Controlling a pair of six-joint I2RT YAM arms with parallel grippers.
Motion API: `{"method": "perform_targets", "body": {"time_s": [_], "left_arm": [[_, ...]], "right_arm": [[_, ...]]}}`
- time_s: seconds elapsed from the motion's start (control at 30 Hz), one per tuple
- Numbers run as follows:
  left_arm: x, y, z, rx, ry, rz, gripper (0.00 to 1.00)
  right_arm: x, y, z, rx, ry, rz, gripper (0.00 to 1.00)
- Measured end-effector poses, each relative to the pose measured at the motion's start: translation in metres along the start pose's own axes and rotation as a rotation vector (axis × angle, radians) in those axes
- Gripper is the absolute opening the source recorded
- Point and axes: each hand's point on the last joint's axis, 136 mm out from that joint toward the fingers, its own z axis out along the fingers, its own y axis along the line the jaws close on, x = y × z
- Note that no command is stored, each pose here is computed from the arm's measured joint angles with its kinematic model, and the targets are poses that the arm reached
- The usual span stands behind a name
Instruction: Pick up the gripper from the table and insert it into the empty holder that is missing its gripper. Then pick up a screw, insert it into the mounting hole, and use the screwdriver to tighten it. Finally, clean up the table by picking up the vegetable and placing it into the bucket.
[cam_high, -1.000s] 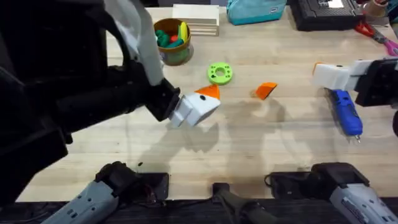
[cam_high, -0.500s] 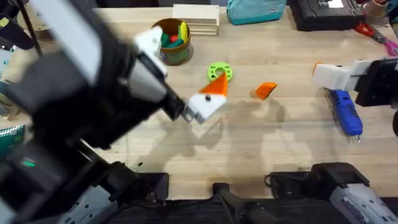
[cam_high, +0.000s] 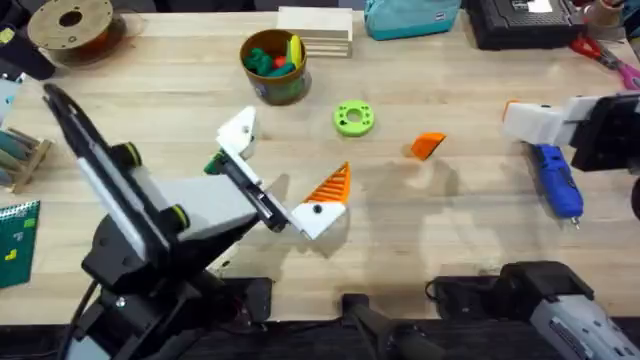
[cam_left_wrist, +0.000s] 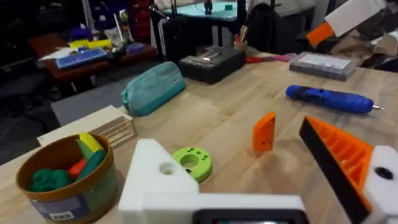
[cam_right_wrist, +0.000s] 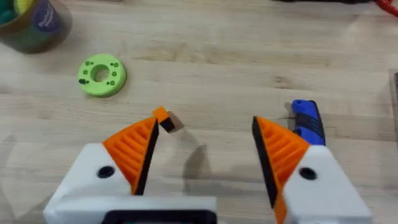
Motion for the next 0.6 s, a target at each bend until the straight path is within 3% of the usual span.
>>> {"method": "perform_targets", "body": {"time_s": [0.2, 0.3, 0.4, 0.5, 0.6], "left_arm": [[0.012, 0.002, -0.007, -0.005, -0.043, -0.009, 0.987], [0.019, 0.005, -0.007, -0.012, -0.03, -0.049, 0.987], [0.03, 0.006, -0.008, -0.013, 0.011, -0.09, 0.987], [0.052, 0.002, -0.009, 0.003, 0.1, -0.139, 0.987], [0.054, 0.0, -0.009, 0.013, 0.111, -0.154, 0.988]], "right_arm": [[0.0, 0.0, 0.0, 0.0, 0.0, 0.0, 0.897], [0.0, 0.0, 0.0, 0.0, 0.0, 0.0, 0.897], [0.0, 0.0, 0.0, 0.0, 0.0, 0.0, 0.896], [0.0, 0.0, 0.0, 0.0, 0.0, 0.0, 0.896], [0.0, 0.0, 0.0, 0.0, 0.0, 0.0, 0.896]]}}
